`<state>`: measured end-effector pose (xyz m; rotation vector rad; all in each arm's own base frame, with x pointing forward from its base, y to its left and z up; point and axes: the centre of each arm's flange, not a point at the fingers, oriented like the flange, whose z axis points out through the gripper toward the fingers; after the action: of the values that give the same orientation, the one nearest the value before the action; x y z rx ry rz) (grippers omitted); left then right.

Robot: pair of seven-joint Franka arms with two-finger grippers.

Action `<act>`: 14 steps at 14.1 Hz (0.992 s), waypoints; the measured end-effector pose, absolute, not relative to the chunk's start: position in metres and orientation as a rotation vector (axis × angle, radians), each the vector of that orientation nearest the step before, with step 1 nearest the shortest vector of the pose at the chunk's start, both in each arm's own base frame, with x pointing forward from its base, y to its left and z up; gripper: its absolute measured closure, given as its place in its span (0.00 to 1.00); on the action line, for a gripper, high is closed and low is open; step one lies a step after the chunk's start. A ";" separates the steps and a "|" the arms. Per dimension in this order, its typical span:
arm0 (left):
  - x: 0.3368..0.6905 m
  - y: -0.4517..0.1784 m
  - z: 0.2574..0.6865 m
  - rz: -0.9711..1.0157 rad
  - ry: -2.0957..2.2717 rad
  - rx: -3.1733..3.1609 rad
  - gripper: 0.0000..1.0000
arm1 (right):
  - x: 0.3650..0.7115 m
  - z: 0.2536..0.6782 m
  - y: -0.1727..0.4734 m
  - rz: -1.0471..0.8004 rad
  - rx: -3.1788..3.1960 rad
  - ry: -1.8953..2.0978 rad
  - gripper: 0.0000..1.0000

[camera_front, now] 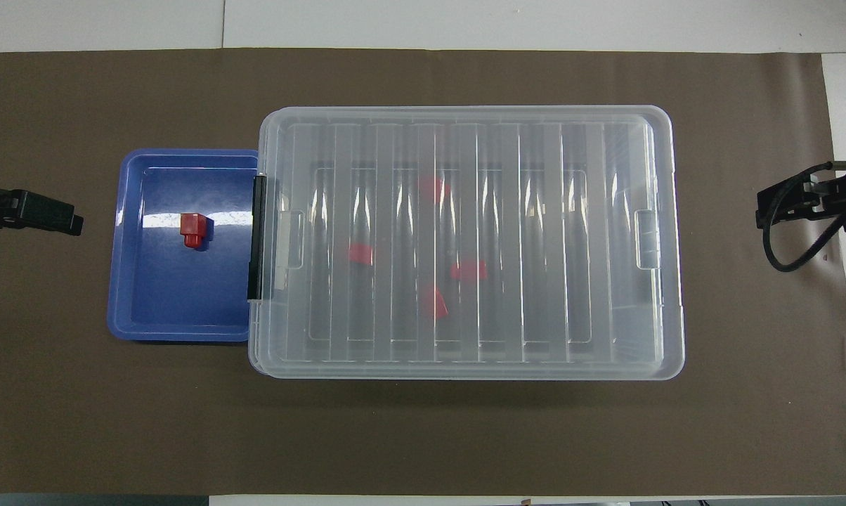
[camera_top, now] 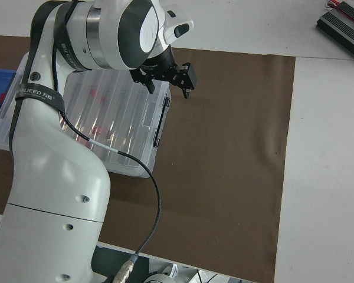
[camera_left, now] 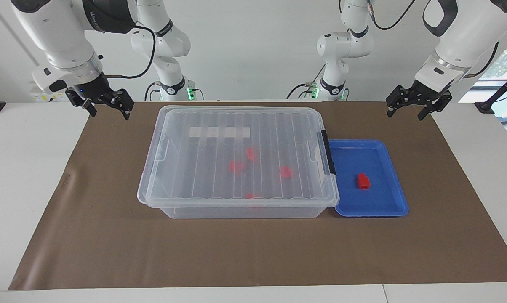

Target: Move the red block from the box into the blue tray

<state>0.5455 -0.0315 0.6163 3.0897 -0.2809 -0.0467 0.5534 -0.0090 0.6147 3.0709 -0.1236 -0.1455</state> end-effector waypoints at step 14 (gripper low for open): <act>0.546 -0.031 0.616 -0.047 -0.281 3.090 0.00 | 0.554 0.614 -0.006 -0.148 3.128 -0.132 0.00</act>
<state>0.5455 -0.0315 0.6163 3.0897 -0.2809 -0.0467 0.5539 -0.0059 0.6143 3.1283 -0.1317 -0.1483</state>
